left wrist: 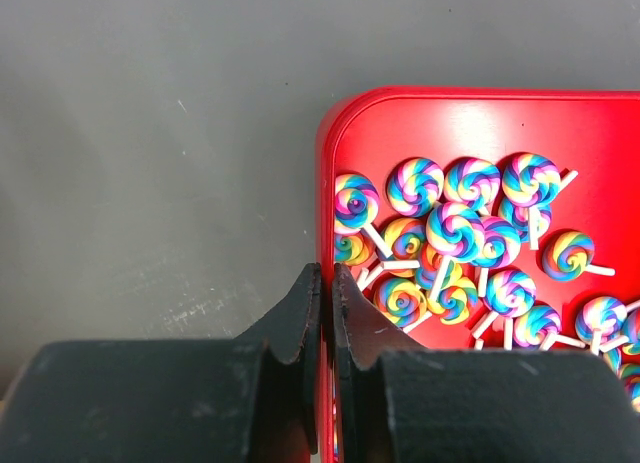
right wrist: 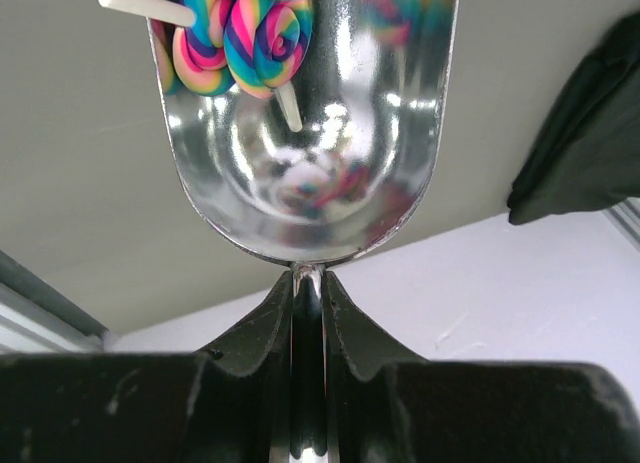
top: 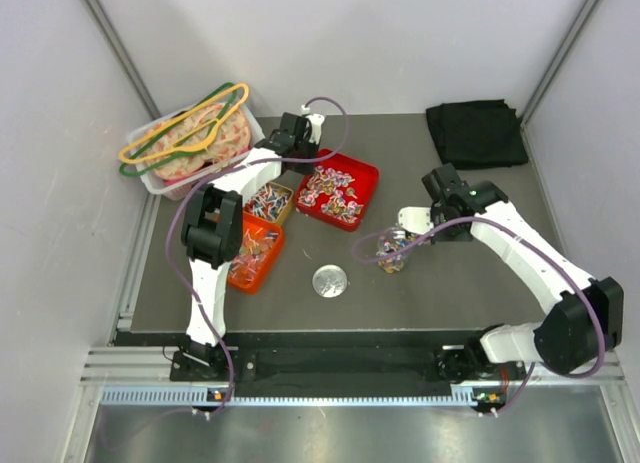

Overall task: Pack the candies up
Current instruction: Place the fake candies in the packing bottle, then scoop the fake candies from the storage box.

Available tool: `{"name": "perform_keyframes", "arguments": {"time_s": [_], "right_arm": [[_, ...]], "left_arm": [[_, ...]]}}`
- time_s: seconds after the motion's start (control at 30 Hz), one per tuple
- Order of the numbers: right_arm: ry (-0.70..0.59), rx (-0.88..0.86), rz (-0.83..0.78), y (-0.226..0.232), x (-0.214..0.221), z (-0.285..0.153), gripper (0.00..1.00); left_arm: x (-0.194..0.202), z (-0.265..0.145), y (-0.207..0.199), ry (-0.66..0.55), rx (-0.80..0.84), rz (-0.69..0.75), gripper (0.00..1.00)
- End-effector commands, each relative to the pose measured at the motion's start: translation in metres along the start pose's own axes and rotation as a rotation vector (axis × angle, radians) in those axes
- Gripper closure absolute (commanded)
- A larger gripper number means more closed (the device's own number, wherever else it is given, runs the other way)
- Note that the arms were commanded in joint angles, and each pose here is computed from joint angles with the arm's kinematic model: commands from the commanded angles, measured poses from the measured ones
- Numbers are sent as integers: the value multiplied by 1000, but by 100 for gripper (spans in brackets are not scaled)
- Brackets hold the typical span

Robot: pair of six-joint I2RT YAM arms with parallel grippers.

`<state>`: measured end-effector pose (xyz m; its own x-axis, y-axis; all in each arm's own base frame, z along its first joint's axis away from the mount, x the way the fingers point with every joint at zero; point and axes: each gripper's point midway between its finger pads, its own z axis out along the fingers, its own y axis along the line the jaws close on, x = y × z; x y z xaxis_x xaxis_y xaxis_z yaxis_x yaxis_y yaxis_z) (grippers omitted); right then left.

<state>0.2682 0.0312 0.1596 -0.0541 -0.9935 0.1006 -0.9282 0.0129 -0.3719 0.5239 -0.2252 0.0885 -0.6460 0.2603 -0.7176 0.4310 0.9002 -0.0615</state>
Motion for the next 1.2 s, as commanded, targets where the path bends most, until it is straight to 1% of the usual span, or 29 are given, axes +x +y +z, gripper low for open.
{"name": "perform_keyframes", "arguments": {"time_s": [0.0,0.27,0.7,1.17], "right_arm": [[44,96,-49,-26,-5,-16,100],[111,141,-126,-33,-9,-24,100],[223,168,-267,-34,-12,-29,100],[341,227,-411,-45,-29,-30,100]], "left_arm": [[-56,-41,-4,-158,18,1,100],[-59,-44,-4,-171,18,1,100],[-57,-43,-2,-171,14,0,100],[-57,-42,0,-171,7,-1,100]]}}
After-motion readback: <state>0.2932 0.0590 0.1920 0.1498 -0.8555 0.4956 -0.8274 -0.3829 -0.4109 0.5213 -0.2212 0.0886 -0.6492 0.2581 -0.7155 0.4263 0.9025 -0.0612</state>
